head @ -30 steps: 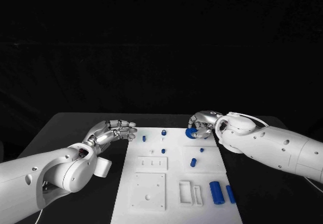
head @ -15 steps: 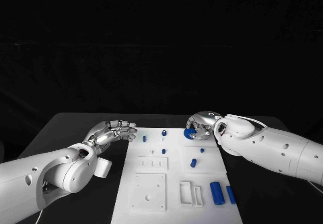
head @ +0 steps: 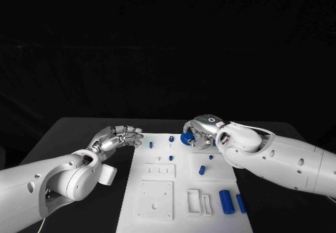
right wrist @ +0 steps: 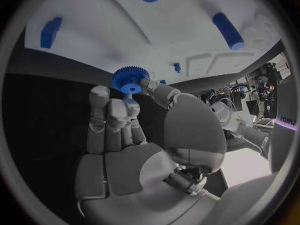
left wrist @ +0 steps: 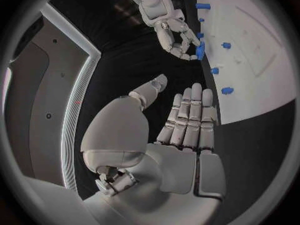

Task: Assemble the parts on the task board

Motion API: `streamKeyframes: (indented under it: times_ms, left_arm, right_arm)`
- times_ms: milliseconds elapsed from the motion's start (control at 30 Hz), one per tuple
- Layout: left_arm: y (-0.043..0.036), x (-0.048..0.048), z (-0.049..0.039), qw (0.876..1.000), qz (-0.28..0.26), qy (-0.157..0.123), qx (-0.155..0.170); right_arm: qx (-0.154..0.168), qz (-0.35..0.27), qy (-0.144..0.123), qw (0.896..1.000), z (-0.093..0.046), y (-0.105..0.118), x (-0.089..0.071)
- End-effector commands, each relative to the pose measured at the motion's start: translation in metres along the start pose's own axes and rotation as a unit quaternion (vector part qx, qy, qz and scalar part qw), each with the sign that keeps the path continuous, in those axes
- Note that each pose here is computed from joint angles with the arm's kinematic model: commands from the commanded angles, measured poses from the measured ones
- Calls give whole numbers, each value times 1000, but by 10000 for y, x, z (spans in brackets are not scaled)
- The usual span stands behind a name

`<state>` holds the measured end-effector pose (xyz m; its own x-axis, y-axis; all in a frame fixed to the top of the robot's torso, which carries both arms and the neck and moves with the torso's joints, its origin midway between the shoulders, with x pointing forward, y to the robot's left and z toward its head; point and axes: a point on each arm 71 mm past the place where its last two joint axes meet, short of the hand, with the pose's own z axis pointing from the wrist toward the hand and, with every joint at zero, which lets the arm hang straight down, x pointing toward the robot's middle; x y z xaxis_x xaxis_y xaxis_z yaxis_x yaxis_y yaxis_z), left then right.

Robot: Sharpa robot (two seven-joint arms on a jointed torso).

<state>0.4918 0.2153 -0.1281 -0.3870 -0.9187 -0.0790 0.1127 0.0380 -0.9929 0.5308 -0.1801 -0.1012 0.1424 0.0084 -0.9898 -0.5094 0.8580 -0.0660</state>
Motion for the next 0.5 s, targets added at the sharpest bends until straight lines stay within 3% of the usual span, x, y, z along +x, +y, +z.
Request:
streamKeyframes:
  times_ms: [33, 500]
  left_arm:
    - [-24, 18, 1, 1000, -1, 6, 8]
    - [-27, 33, 0, 1000, -2, 8, 7]
  right_arm:
    - [-8, -25, -31, 999, 19, 136, -65]
    - [-48, -24, -30, 998, 223, 566, -20]
